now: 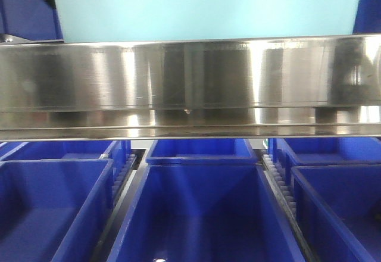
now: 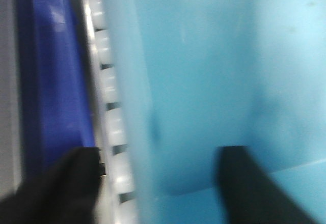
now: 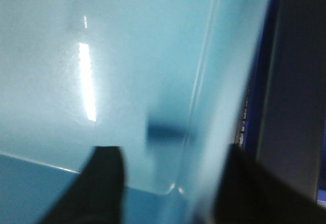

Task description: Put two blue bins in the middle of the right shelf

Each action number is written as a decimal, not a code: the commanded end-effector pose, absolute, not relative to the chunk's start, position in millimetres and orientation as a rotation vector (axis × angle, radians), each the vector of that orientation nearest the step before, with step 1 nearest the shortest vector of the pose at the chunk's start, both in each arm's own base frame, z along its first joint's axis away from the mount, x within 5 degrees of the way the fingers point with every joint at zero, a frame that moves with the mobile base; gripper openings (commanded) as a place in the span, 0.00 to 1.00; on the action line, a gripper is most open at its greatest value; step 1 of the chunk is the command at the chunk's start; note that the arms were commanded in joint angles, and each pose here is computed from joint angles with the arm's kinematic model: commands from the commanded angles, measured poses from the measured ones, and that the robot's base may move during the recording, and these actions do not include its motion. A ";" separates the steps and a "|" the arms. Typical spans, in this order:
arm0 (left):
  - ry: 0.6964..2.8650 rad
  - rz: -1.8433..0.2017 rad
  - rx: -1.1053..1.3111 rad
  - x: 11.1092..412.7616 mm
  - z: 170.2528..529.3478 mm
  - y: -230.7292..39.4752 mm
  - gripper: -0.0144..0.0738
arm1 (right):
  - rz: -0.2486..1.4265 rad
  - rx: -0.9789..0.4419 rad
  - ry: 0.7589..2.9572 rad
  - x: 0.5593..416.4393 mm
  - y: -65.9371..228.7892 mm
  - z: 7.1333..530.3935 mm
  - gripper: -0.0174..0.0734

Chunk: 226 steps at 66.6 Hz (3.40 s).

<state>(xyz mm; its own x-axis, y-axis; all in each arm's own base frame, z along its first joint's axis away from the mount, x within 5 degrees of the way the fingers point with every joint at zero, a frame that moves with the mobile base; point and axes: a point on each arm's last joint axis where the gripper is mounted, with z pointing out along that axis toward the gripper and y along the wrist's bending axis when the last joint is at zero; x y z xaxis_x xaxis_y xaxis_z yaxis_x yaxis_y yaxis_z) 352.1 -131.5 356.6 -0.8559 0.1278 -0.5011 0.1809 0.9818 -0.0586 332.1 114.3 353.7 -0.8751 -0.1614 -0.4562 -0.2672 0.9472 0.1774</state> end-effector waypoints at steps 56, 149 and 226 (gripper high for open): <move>2.398 -0.210 0.198 327.4 420.4 -123.3 0.04 | 0.368 -0.264 2.275 305.2 106.2 422.7 0.02; 2.111 -0.286 0.170 298.0 503.7 -112.2 0.04 | 0.392 -0.255 2.033 287.4 100.4 494.4 0.02; 2.108 -0.281 0.170 298.1 503.9 -111.9 0.04 | 0.392 -0.255 2.033 287.4 100.4 494.4 0.02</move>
<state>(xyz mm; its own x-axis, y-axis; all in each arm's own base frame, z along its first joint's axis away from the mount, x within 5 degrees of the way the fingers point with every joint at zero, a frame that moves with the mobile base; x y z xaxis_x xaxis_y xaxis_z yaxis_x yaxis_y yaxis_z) 306.8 -109.2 486.1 -0.6057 0.0258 -0.7953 0.1844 0.9768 -0.1087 288.0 100.1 479.9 -0.5589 -0.0558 -0.8274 -0.3302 0.9302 0.1603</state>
